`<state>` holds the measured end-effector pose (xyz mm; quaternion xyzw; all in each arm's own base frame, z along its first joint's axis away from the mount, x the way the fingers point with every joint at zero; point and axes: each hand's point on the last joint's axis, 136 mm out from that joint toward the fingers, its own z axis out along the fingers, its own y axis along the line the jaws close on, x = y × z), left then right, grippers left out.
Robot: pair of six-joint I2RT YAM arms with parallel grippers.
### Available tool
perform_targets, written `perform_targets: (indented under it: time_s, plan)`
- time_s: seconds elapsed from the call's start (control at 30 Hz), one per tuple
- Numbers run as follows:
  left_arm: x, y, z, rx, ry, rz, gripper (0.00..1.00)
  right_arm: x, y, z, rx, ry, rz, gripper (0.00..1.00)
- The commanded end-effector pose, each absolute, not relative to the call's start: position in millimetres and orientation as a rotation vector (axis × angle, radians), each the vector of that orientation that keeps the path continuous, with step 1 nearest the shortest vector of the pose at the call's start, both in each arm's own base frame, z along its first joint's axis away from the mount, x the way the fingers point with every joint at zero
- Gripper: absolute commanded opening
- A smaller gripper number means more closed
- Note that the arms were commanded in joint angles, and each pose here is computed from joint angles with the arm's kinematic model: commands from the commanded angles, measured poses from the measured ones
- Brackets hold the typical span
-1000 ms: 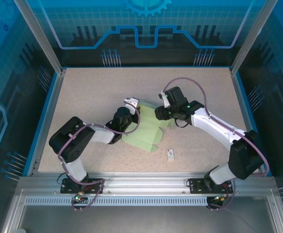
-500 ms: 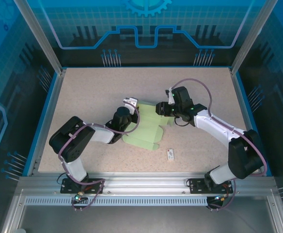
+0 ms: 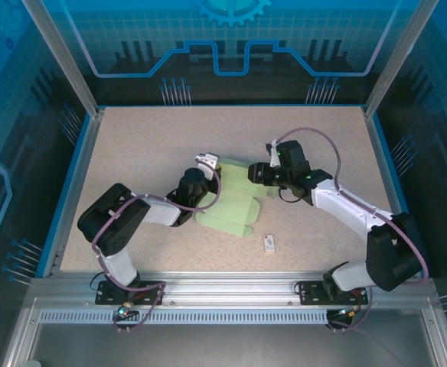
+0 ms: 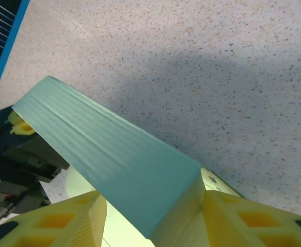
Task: Fold the paper box
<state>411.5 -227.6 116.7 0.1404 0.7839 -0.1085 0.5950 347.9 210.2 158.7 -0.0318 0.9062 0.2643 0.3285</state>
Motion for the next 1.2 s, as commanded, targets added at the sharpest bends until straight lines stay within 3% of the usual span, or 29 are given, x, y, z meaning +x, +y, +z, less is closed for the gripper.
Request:
perform_targets:
  time_s: [0.0, 0.3, 0.73, 1.17]
  plan:
    - [412, -235, 126, 0.326, 1.793, -0.304, 0.08, 348, 199, 178, -0.174, 2.334, 0.599, 0.53]
    - [406, -244, 127, 0.395, 1.766, -0.401, 0.09, 342, 199, 215, -0.474, 2.187, 0.46, 0.65]
    - [398, -259, 127, 0.482, 1.737, -0.515, 0.12, 397, 244, 197, -0.56, 2.278, 0.84, 0.62]
    - [383, -262, 101, 0.509, 1.855, -0.514, 0.14, 399, 284, 163, -0.637, 2.351, 0.991, 0.63]
